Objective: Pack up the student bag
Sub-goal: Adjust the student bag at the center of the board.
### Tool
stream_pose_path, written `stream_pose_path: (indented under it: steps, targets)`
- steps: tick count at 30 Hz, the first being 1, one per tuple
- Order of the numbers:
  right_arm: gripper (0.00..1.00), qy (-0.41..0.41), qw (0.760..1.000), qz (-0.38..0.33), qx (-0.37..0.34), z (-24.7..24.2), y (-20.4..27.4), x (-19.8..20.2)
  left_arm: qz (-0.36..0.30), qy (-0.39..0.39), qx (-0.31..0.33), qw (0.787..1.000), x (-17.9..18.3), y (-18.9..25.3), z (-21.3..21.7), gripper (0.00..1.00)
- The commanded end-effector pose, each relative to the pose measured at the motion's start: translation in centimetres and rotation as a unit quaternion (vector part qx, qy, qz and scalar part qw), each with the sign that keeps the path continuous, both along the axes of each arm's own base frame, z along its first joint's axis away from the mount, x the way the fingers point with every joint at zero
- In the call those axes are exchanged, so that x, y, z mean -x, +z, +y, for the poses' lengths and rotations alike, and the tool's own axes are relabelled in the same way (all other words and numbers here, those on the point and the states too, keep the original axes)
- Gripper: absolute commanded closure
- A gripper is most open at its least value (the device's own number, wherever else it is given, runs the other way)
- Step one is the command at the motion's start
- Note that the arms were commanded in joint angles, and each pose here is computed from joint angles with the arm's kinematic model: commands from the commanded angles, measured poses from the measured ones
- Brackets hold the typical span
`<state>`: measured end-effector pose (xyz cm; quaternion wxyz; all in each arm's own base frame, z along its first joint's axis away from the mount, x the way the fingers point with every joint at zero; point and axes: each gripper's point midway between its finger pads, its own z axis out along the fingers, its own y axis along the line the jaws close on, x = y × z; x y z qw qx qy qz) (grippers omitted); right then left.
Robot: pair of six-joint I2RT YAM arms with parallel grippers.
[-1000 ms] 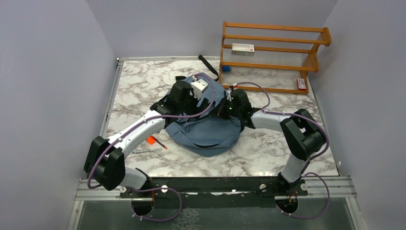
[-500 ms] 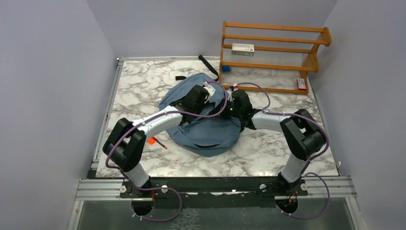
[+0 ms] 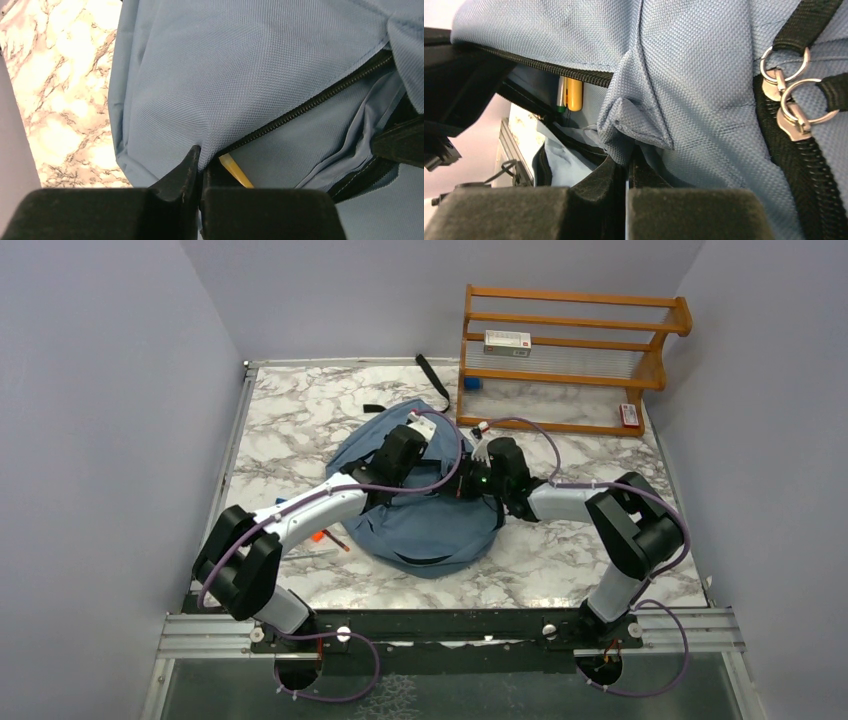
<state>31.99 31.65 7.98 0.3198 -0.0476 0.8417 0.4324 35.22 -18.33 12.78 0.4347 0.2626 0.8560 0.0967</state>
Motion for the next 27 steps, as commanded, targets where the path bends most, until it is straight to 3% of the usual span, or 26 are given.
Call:
stream_pose_path:
  steps: [1,7,13,25,27]
  targets:
    - [0.96,0.026,0.999,-0.008,0.019,-0.7,-1.2,1.4,-0.044,0.037,0.049,0.997,-0.1,2.9,0.9,1.0]
    - [0.96,-0.002,0.999,-0.023,0.039,-1.4,-1.0,0.2,-0.05,0.02,0.081,0.995,-1.0,3.3,-0.3,1.0]
    - [0.97,-0.058,0.995,-0.036,0.068,-2.0,-0.5,-2.7,-0.061,-0.001,0.118,0.991,-4.3,4.1,-0.8,1.0]
    - [0.96,0.015,0.998,-0.052,0.02,1.6,0.6,-3.5,-0.085,-0.074,0.11,0.988,-10.2,6.8,-3.3,1.0]
    - [0.92,0.008,0.998,-0.056,0.024,1.3,0.9,-3.6,-0.079,-0.067,0.106,0.989,-10.0,6.6,-2.7,0.91]
